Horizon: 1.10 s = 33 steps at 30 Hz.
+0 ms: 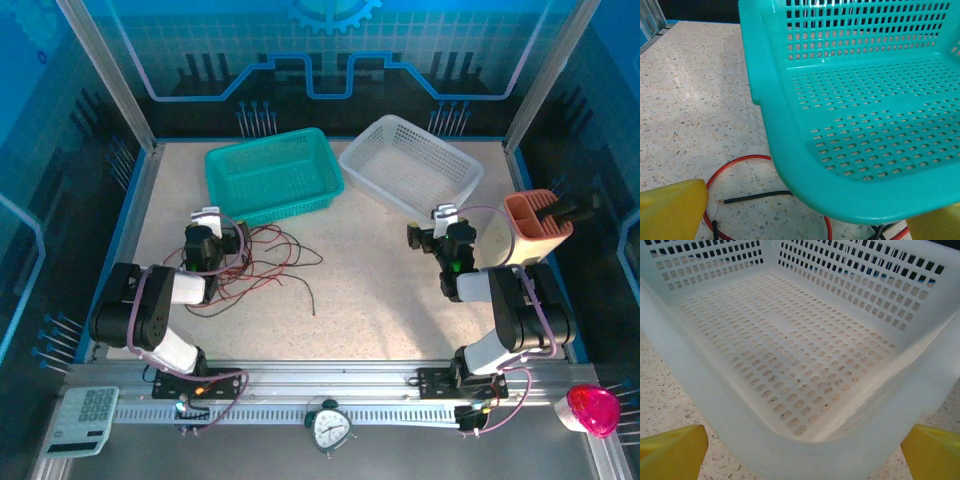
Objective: Untangle the cables
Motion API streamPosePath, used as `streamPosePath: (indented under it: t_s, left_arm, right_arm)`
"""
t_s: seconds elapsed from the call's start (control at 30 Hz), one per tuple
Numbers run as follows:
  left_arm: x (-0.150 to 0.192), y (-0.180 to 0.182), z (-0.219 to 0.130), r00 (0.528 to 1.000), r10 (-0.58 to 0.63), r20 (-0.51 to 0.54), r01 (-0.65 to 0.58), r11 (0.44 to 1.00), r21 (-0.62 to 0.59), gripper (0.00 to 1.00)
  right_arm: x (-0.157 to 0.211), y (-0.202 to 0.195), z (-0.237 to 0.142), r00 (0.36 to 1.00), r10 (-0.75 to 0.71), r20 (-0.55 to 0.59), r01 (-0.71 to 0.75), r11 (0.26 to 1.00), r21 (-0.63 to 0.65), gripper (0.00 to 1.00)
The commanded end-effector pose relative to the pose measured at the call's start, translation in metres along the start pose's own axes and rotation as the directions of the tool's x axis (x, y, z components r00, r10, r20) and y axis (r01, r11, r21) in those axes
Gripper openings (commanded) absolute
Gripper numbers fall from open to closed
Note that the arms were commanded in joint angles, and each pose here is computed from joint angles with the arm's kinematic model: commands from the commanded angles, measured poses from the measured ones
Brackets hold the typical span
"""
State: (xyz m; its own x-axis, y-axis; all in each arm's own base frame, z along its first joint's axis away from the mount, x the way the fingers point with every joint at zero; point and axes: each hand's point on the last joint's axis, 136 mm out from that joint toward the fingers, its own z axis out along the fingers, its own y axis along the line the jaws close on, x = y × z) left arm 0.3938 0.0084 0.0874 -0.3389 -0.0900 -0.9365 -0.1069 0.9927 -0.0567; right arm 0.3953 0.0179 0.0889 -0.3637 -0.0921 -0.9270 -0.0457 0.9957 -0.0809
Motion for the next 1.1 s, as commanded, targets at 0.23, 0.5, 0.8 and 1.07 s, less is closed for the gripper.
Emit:
streamPosePath:
  t_s: [0.23, 0.5, 0.8, 1.07]
  left_arm:
    - [-0.0106, -0.0023, 0.0002, 0.999, -0.003, 0.035, 0.003, 1.000, 0.005, 0.99]
    - [-0.0101, -0.0022, 0.0003, 0.999, -0.003, 0.033, 0.003, 1.000, 0.005, 0.99]
    - [-0.0095, -0.0011, 0.0012, 1.000, -0.011, 0.026, 0.011, 1.000, 0.006, 0.99]
    - [-0.0095, -0.0015, 0.0007, 1.000, -0.012, 0.027, 0.012, 1.000, 0.011, 0.99]
  right_arm:
    - [-0.0105, 0.0030, 0.0004, 0.999, -0.002, 0.036, 0.002, 1.000, 0.002, 1.00]
    - [-0.0111, 0.0034, 0.0004, 0.999, -0.002, 0.038, 0.002, 1.000, 0.000, 1.00]
    - [-0.0102, 0.0030, 0.0008, 0.999, 0.002, 0.033, -0.002, 1.000, -0.003, 1.00]
    - [-0.0098, 0.0025, 0.0008, 0.999, 0.013, 0.031, -0.012, 1.000, -0.019, 1.00]
